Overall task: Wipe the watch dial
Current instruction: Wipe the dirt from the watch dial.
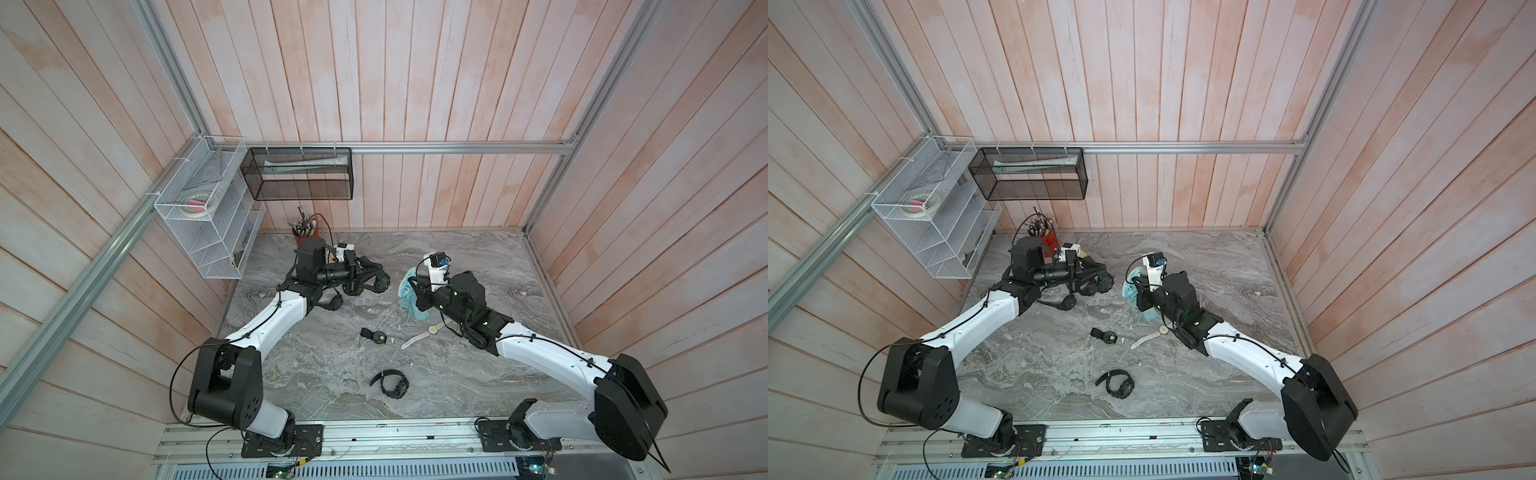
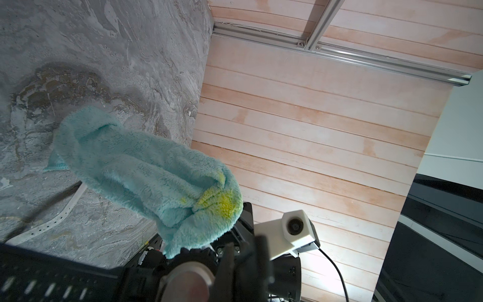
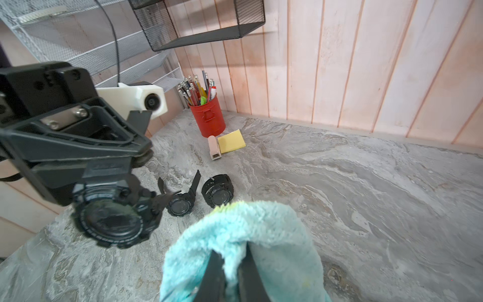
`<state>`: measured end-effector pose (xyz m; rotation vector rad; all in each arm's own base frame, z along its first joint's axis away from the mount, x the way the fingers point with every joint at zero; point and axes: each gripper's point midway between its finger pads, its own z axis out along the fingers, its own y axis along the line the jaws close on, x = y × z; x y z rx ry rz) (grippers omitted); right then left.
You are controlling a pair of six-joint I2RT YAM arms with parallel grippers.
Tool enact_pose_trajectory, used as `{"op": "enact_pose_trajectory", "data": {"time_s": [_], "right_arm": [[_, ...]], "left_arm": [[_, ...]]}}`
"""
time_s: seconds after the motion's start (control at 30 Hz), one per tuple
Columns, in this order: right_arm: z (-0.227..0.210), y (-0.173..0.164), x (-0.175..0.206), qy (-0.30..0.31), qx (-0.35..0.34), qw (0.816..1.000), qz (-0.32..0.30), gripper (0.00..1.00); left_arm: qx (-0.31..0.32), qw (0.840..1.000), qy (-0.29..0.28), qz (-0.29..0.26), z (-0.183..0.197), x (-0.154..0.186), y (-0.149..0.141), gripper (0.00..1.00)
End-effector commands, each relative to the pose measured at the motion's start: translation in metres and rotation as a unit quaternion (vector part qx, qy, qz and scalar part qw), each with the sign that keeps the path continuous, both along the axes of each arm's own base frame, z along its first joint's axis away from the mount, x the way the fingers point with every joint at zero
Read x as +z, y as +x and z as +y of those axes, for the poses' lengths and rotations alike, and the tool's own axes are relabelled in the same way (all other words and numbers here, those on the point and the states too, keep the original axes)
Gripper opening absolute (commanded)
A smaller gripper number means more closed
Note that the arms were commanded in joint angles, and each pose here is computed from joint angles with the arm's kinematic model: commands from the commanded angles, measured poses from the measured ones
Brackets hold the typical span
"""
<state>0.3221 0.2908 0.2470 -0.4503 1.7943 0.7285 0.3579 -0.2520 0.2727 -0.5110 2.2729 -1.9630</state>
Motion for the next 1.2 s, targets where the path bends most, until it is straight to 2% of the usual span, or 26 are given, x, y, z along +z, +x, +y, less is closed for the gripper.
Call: {"op": "enact_pose_trajectory", "data": {"time_s": [0.0, 0.3, 0.57, 0.9, 0.97, 1.07, 1.17], "right_arm": [[0.012, -0.017, 0.029, 0.035, 0.061, 0.997, -0.043, 0.0], [0.028, -0.041, 0.059, 0.08, 0.131, 0.983, -0.102, 0.0], [0.042, -0.03, 0.077, 0.116, 0.126, 0.974, -0.149, 0.0], [0.071, -0.013, 0.042, 0.092, 0.126, 0.978, -0.138, 0.03], [0.076, -0.008, 0.036, 0.074, 0.114, 0.981, -0.137, 0.06], [0.079, -0.002, 0.031, 0.054, 0.101, 0.984, -0.138, 0.16], [0.077, 0.003, 0.026, 0.042, 0.083, 0.986, -0.138, 0.18]], "left_arm": [[-0.008, 1.0, -0.015, -0.025, -0.001, 0.017, 0.004, 0.0], [-0.014, 1.0, -0.021, -0.018, -0.003, 0.015, 0.002, 0.0], [-0.019, 0.999, -0.03, -0.014, -0.008, 0.014, -0.002, 0.0], [-0.03, 0.998, -0.051, -0.023, -0.02, 0.028, -0.003, 0.0], [-0.032, 0.998, -0.055, -0.023, -0.023, 0.029, -0.004, 0.0], [-0.033, 0.997, -0.06, -0.024, -0.024, 0.031, -0.004, 0.0], [-0.033, 0.997, -0.061, -0.028, -0.024, 0.035, -0.004, 0.0]]}}
